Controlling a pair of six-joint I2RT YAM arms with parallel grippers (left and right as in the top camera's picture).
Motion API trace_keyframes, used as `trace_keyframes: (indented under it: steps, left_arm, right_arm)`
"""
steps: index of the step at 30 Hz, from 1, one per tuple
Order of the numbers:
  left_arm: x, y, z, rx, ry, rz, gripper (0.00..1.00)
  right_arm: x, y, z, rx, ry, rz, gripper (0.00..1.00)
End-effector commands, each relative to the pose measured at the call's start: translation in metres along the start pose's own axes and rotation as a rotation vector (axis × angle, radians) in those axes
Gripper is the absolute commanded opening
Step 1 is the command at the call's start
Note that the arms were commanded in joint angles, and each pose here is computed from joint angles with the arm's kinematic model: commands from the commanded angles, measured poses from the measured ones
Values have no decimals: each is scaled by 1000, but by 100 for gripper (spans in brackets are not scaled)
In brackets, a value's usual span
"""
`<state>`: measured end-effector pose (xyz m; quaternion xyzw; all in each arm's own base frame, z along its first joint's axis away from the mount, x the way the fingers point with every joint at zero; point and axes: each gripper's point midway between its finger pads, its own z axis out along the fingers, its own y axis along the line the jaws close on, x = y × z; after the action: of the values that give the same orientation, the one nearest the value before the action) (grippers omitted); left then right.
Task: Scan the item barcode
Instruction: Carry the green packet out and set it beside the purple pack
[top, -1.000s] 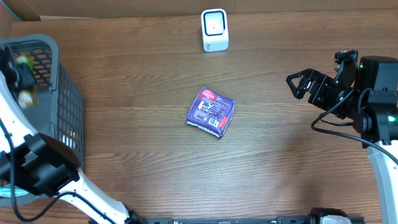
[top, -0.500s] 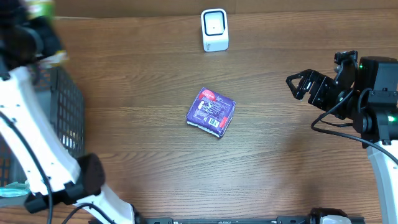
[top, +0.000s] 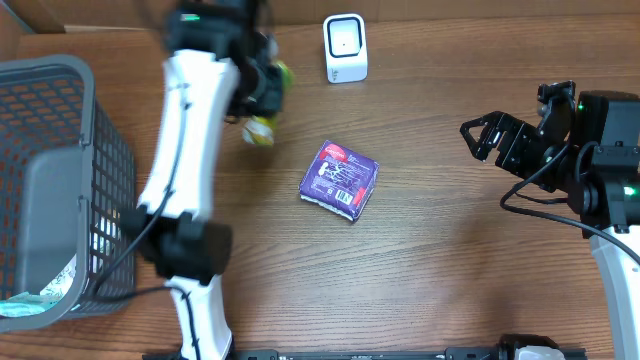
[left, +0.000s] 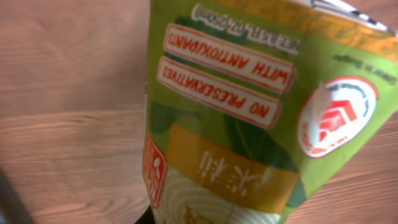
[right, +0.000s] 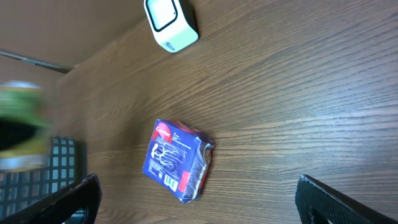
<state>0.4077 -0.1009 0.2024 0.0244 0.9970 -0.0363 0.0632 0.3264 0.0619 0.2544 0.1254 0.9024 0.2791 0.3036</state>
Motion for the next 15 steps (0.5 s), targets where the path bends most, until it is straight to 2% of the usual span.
trace_keyframes:
  steps: [1, 8, 15]
  left_arm:
    - [12, 2, 49, -84, 127, -1, 4]
    - [19, 3, 132, -101, 233, 0, 4]
    - [29, -9, 160, -52, 268, 6, 4]
  right_arm:
    - [-10, 3, -7, 4, -37, -12, 100]
    - [-10, 3, -7, 4, -37, -12, 100]
    - [-10, 2, -7, 11, -40, -12, 100]
